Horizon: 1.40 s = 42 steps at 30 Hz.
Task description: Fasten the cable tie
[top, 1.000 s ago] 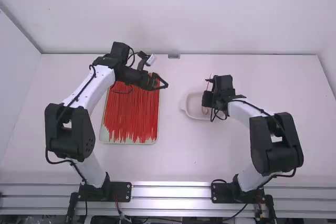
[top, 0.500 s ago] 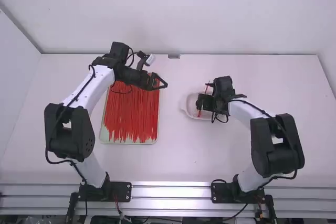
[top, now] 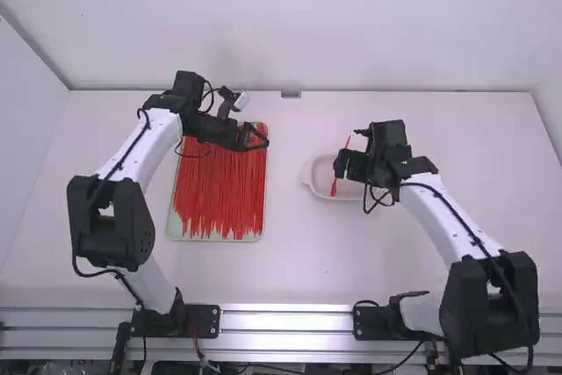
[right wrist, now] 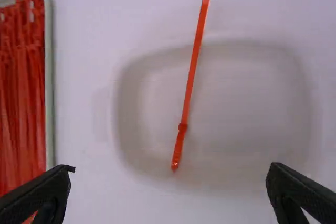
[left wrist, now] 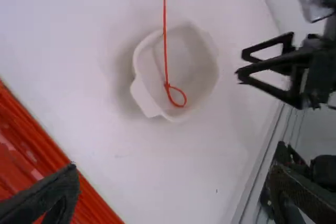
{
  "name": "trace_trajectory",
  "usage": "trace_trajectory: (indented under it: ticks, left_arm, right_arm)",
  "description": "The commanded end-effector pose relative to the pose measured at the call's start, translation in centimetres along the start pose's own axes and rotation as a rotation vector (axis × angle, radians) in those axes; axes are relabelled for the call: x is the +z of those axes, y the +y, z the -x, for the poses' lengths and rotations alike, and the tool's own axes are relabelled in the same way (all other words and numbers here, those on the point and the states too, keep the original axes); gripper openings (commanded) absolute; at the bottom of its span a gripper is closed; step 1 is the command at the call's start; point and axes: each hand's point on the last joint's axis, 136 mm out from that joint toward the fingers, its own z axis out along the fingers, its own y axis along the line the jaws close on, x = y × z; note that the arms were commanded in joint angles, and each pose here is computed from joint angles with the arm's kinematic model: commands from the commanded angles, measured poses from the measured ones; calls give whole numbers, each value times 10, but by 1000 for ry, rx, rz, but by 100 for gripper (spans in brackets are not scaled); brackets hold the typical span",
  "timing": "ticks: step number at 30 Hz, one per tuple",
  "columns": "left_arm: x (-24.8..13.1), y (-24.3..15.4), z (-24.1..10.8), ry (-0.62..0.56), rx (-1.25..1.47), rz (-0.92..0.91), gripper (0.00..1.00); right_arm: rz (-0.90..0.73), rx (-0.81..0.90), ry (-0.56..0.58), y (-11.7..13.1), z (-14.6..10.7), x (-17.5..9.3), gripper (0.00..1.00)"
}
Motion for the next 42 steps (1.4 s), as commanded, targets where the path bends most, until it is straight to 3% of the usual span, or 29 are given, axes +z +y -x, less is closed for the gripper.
trace_trajectory:
  ticks: [1, 8, 15, 23, 37, 42]
  left_arm:
    - [-14, -16, 3, -14, 81, 61, 91]
    - [-26, -19, 1, -12, 69, 187, 90]
    - [-28, -15, 1, -13, 43, 232, 99]
    - [-34, 3, 7, -41, -27, 341, 99]
    - [-35, 7, 6, -39, -26, 364, 99]
    - [-53, 20, 6, -96, -69, 428, 95]
  right_arm:
    - [5, -12, -67, 11, 12, -21, 99]
    - [-49, -36, -116, 21, 6, -43, 99]
    - [-63, -59, -125, 26, 4, -45, 99]
    - [-76, -42, -121, 18, 5, -46, 99]
    - [-71, -46, -127, 20, 6, -46, 99]
    - [-80, -57, -176, 7, 11, -51, 95]
